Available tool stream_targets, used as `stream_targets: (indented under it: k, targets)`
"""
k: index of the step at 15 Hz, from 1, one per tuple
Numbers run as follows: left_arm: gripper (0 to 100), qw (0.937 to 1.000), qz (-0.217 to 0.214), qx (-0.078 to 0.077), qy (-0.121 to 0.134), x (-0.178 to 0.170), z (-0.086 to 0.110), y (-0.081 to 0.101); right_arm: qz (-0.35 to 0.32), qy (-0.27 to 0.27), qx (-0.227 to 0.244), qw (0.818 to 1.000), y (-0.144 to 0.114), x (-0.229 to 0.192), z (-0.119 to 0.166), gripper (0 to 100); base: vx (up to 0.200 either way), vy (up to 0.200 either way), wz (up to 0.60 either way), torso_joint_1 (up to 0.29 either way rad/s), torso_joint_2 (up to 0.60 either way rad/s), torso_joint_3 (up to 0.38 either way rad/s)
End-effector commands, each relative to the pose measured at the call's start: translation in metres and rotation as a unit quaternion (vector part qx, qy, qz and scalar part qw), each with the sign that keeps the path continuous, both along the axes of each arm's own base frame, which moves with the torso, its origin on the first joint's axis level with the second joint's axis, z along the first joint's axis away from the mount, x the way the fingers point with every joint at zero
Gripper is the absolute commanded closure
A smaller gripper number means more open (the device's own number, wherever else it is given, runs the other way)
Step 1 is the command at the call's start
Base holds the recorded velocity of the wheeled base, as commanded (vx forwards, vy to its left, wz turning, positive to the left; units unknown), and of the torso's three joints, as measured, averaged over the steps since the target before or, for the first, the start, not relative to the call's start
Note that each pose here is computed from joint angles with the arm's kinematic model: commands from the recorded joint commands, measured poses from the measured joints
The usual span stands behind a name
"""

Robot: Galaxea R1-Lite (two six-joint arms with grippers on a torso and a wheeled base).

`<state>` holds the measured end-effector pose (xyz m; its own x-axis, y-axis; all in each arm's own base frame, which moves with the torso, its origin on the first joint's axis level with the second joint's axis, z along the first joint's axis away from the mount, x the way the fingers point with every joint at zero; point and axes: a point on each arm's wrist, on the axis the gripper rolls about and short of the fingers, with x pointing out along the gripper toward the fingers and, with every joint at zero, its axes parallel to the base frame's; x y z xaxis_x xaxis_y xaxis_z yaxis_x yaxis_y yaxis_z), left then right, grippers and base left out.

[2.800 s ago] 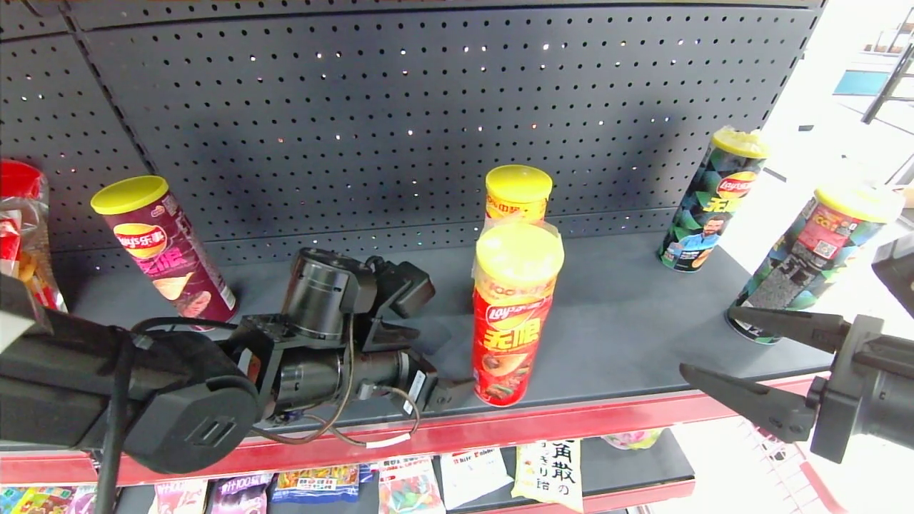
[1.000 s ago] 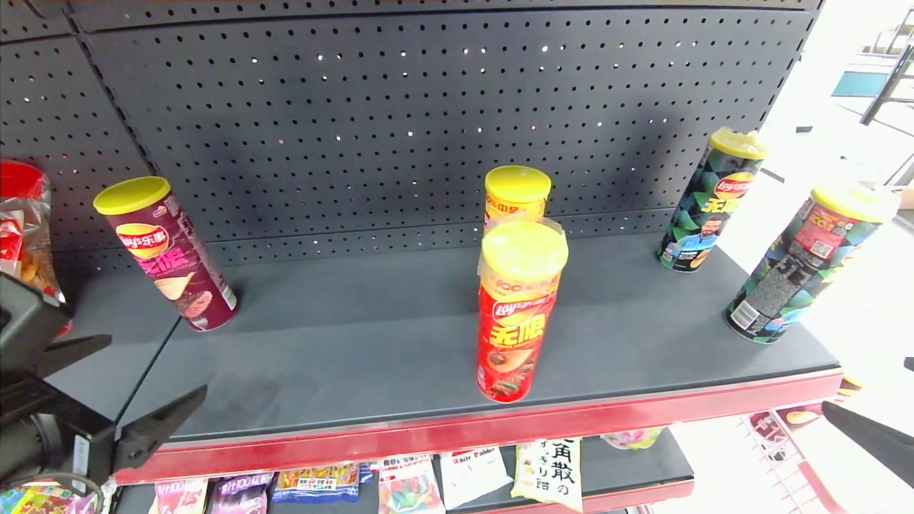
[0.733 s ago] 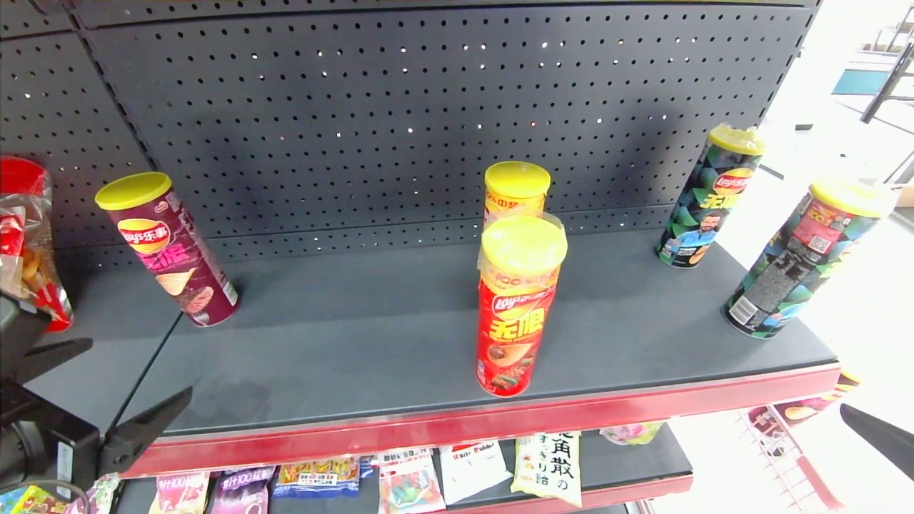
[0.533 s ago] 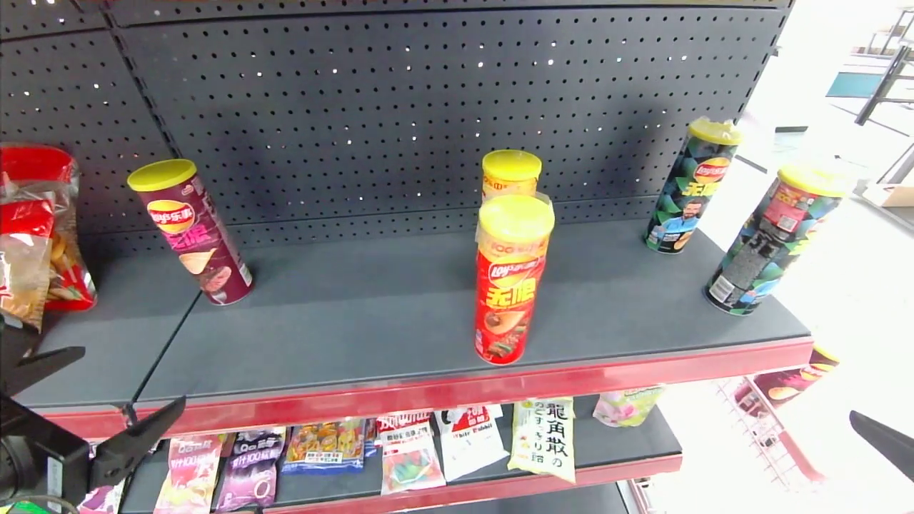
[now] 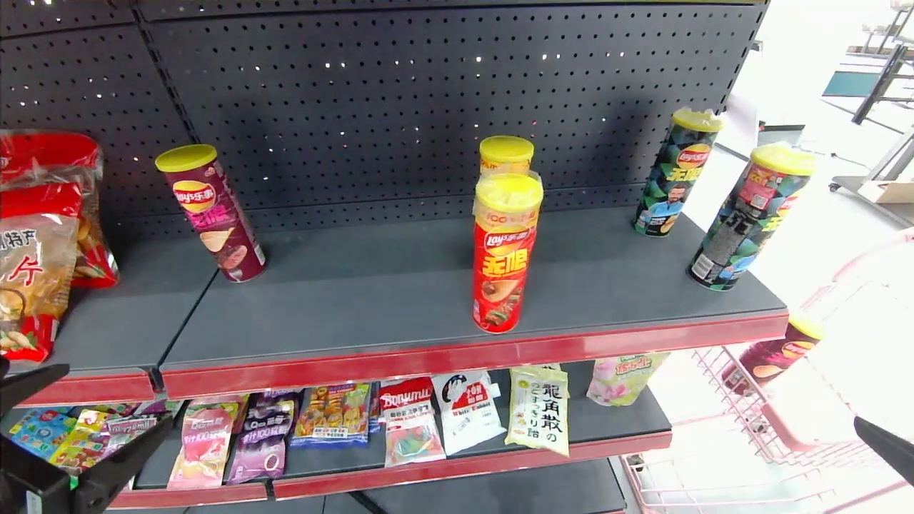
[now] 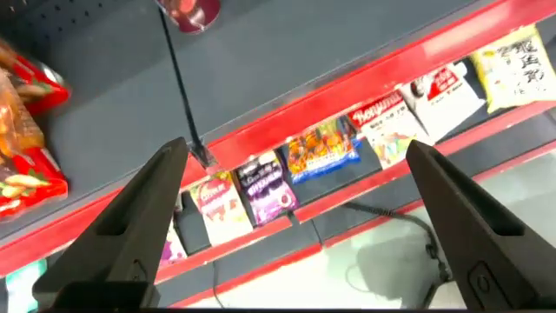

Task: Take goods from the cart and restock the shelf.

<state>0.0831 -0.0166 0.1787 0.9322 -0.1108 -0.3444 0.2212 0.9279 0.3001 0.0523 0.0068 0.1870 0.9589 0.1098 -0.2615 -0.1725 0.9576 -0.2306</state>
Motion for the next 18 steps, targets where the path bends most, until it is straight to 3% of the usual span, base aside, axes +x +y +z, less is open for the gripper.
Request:
stream_targets:
  k: [1,11,16,18]
  targets:
    - [0,0.9999,-0.002,0.006,-0.008,-0.005,-0.001,0.001,-0.001,0.001,-0.001,1.0,0.0,0.0,0.0,0,0.0,-0.2,0.0,-0.002,0.0,0.002]
    - [0,0.9996,-0.008,0.018,-0.021,-0.016,-0.007,0.004,-0.001,0.011,-0.002,1.0,0.0,0.002,-0.004,0,0.0,-0.2,0.0,0.002,0.0,0.0]
    - [0,0.9986,-0.006,0.012,-0.05,-0.037,-0.012,0.008,-0.005,0.024,-0.003,1.0,0.0,0.004,-0.01,0,0.0,-0.2,0.0,0.003,0.0,0.0]
    - [0,0.9982,-0.008,0.026,-0.054,-0.048,-0.019,0.011,-0.007,0.03,-0.004,1.0,0.0,0.004,-0.013,0,0.0,-0.2,0.0,0.002,0.0,0.007]
